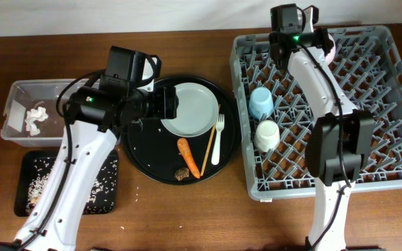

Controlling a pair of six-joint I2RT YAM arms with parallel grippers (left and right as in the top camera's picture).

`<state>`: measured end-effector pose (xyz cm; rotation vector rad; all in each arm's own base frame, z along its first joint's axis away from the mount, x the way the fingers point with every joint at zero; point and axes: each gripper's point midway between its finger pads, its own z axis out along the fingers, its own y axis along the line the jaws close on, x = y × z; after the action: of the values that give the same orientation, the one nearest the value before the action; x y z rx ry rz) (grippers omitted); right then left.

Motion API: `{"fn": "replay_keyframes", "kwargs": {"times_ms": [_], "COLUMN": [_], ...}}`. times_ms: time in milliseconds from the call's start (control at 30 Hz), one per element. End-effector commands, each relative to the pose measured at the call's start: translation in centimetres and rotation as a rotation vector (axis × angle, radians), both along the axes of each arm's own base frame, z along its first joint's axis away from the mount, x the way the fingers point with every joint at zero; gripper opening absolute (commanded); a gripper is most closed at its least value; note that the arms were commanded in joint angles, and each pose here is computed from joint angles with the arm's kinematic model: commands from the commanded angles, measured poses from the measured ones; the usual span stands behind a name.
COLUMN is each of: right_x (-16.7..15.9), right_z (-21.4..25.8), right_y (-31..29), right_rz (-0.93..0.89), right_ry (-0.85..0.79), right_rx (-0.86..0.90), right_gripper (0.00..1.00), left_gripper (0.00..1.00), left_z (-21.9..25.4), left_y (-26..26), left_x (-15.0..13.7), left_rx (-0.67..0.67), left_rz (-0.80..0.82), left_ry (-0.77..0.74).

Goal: Sort waste into correct bins and load items into the dishwasher rack
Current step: 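Carry the pink bowl to the rack's back and set it upright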

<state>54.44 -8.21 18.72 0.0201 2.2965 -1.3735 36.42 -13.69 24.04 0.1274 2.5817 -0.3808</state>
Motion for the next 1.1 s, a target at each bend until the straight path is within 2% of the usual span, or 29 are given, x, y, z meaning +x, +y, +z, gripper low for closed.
{"fn": "replay_keyframes", "kwargs": {"times_ms": [0,233,333,433,533,633,767,900,1067], "right_x": [0.1,-1.1,-0.9,-0.8,-0.3,0.2,-0.5,-0.6,0.1], "right_z": [-2.2,-3.1,-2.8,-2.4,-1.9,-1.2,0.8,-0.8,-1.1], "right_y": [2.1,5.6,5.4,3.5,1.0,-2.3,-6.7,-5.6,-1.5], "right_rz": [0.041,0.110,0.105,0.087,0.114,0.058,-0.050,-0.014,0.064], "right_ry": [0.088,0.190,0.181,0.206,0.313,0.262,0.274,0.312,0.320], "right_rx": [-0.031,-0.048,-0.055,-0.085,-0.145,-0.145,-0.238,-0.230,-0.243], "right_gripper": [0.04,0.04,0.04,0.04,0.04,0.04,0.04,0.04,0.04], "left_gripper": [0.84,0.84,0.83,0.84,0.84,0.83,0.84,0.84,0.83], "left_z": [0.0,0.0,0.0,0.0,0.0,0.0,0.0,0.2,0.2], "left_y": [0.3,0.3,0.3,0.3,0.3,0.3,0.3,0.2,0.2], "left_x": [-0.1,-0.1,-0.1,-0.1,-0.1,-0.1,0.0,0.2,0.1], "left_rx": [0.011,0.011,0.011,0.010,0.010,0.010,0.010,0.007,0.008], "left_rz": [0.000,-0.001,0.000,0.000,0.000,0.000,0.000,0.000,0.000], "left_ry": [-0.005,-0.005,-0.006,-0.006,-0.006,-0.006,-0.007,-0.017,-0.016]}}
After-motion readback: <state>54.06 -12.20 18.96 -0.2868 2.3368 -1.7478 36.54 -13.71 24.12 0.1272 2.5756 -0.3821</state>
